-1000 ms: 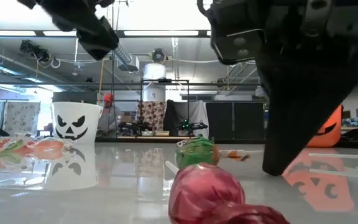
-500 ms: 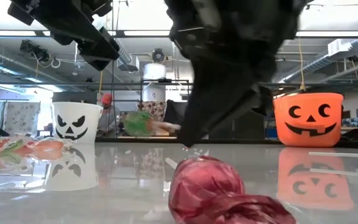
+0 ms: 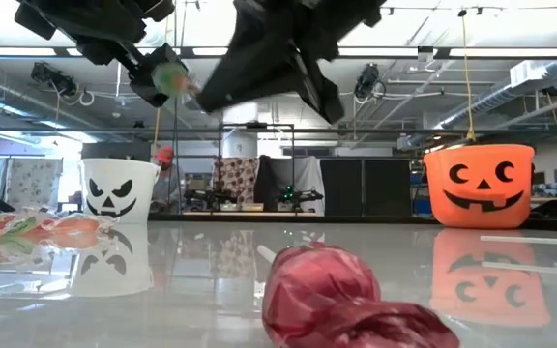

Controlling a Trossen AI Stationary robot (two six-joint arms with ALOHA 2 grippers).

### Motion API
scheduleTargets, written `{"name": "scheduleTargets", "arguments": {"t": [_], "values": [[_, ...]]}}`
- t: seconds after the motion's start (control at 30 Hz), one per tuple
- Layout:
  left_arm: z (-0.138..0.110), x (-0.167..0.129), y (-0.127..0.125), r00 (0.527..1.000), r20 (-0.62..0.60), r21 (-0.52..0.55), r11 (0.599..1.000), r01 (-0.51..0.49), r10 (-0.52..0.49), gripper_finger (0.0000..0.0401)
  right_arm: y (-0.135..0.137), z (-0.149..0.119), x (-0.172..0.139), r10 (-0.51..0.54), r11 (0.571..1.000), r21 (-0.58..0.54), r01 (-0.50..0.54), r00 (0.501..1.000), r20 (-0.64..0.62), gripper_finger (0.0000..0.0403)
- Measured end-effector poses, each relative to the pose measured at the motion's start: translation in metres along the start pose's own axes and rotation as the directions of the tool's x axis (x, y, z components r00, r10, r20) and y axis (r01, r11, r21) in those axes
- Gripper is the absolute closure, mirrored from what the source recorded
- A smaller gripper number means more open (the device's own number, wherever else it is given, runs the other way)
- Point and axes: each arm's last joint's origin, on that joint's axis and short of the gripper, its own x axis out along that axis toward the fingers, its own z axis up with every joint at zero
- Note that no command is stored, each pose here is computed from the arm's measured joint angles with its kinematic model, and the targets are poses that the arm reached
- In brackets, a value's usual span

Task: Sort candy by brand, put in halloween buckets
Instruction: Put the green lollipop into the white bucket

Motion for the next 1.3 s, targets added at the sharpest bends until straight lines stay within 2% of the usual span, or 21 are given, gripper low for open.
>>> {"name": "scheduleTargets", "arguments": {"t": [0.17, 0.77, 1.07, 1.2, 1.3], "values": [[0.004, 0.0, 0.0, 0.999, 0.04, -0.013, 1.0, -0.015, 0.015, 0.0108, 0.003, 0.009, -0.002, 0.047, 0.999, -0.024, -0.046, 0.998, 0.044, 0.039], [0.004, 0.0, -0.001, 0.999, 0.037, -0.047, 0.999, 0.019, -0.018, 0.0243, 0.006, 0.013, -0.003, 0.065, 0.997, -0.034, -0.062, 0.993, 0.1, 0.039], [0.004, 0.0, 0.0, 0.999, 0.039, -0.074, 0.997, 0.025, -0.022, 0.0282, 0.006, 0.013, -0.003, 0.065, 0.997, -0.033, -0.062, 0.993, 0.099, 0.0388], [0.005, -0.002, 0.007, 0.999, 0.036, -0.133, 0.991, 0.003, 0.002, 0.0287, 0.004, 0.012, -0.002, 0.046, 0.999, -0.002, -0.046, 0.994, 0.099, 0.0352], [0.008, -0.011, 0.021, 0.997, 0.035, -0.198, 0.979, -0.054, 0.063, 0.0286, -0.002, 0.008, -0.002, -0.034, 0.998, 0.046, 0.031, 0.997, 0.066, 0.0308]]}}
